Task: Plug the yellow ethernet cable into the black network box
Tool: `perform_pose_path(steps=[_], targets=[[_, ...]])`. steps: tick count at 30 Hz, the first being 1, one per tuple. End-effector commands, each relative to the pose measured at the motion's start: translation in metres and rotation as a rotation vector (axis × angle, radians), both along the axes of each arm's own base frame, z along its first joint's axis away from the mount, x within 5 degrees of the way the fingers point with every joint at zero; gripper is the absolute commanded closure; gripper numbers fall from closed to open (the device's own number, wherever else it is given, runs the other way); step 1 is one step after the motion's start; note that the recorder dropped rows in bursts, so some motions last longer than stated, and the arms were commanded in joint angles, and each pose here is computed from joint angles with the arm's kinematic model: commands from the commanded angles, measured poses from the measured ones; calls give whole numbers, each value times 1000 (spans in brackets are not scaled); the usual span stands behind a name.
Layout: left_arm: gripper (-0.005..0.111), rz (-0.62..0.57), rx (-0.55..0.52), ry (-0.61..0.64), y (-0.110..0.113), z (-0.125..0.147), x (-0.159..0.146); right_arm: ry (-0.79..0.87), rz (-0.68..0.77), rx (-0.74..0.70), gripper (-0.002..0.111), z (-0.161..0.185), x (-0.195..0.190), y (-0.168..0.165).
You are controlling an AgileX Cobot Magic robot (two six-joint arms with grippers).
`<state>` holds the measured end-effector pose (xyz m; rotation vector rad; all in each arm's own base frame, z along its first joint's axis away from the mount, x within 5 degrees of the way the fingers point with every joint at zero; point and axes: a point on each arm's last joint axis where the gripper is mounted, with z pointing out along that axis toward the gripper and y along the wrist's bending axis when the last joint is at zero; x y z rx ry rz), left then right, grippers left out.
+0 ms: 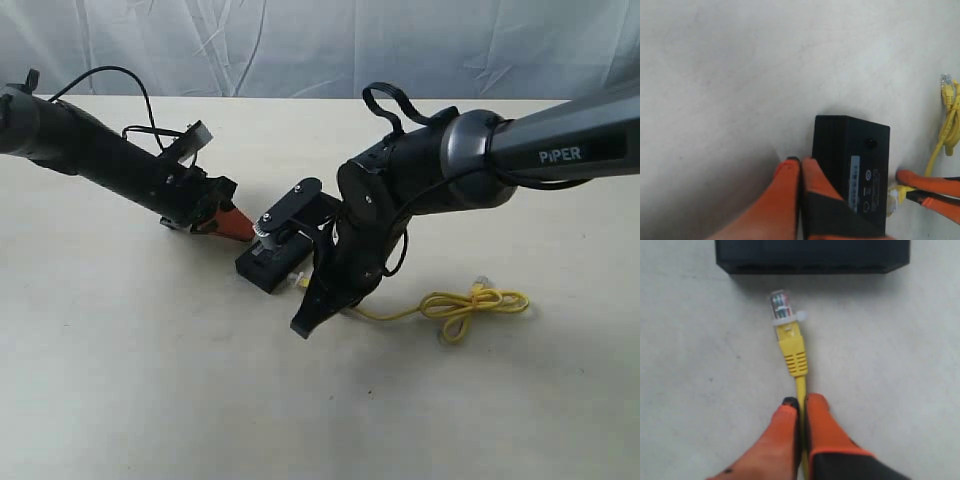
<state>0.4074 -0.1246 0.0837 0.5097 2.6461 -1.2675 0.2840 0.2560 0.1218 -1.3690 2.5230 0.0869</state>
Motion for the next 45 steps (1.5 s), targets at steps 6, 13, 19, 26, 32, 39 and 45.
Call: perform_pose_path(steps=[6, 13, 19, 26, 32, 39, 45], targets=[[107, -26, -5, 30, -5, -8, -5, -28, 14, 20, 108, 4, 0, 2], [107, -71, -6, 40, -12, -7, -10, -24, 14, 16, 108, 0, 0, 3], [107, -83, -2, 40, -17, -8, -12, -26, 16, 14, 108, -1, 1, 3], [107, -93, 6, 40, -16, -9, -13, -10, 16, 0, 108, -1, -1, 1], [107, -93, 6, 40, -16, -9, -13, 18, 30, -46, 108, -2, -3, -3], [107, -96, 7, 41, -16, -9, -13, 9, 30, -38, 108, -2, -3, -2], [107, -107, 2, 48, -17, -8, -14, -8, 29, -20, 108, -2, -1, 0]])
